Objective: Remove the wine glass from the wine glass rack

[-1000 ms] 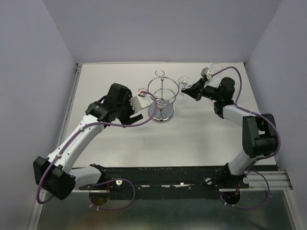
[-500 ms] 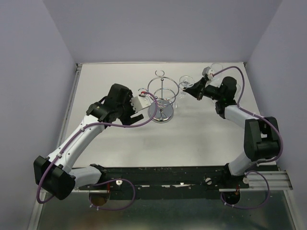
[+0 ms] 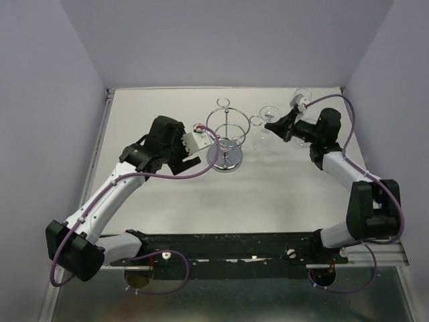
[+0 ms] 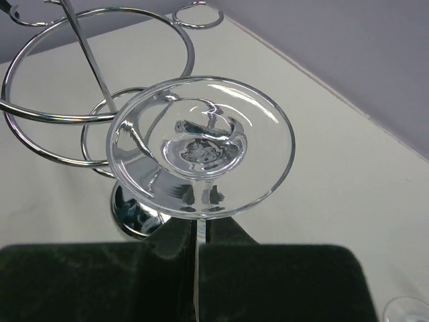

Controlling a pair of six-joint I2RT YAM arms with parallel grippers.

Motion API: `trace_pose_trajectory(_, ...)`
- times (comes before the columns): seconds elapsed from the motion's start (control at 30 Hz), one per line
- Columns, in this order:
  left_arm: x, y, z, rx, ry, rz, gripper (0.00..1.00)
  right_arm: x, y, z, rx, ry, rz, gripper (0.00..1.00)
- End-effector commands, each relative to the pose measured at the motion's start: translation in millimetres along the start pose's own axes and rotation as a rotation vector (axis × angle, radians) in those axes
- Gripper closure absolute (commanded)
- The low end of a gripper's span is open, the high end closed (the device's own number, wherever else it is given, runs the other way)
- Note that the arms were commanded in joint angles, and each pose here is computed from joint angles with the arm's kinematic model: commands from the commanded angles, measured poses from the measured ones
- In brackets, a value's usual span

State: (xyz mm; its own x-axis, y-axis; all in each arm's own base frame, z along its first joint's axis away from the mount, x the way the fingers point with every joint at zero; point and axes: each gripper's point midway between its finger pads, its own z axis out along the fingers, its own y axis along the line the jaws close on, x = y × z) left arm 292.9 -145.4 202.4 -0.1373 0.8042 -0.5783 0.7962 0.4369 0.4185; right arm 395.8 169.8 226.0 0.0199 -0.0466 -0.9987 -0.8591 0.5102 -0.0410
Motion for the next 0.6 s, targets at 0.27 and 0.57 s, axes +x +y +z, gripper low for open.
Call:
trace_pose_trajectory(0.27, -123.9, 31.9, -101.7, -0.205, -0.553, 0.286, 0.02, -55.2, 41.1, -49.8, 0.133, 0.047, 0.183, 0.99)
trace_pose_trajectory(0.57, -115.8, -79.6, -104.0, 0.216, -0.668, 0.395, 0.08, -56.8, 91.3, -64.2, 0.060, 0.188, 0.639, 0.99)
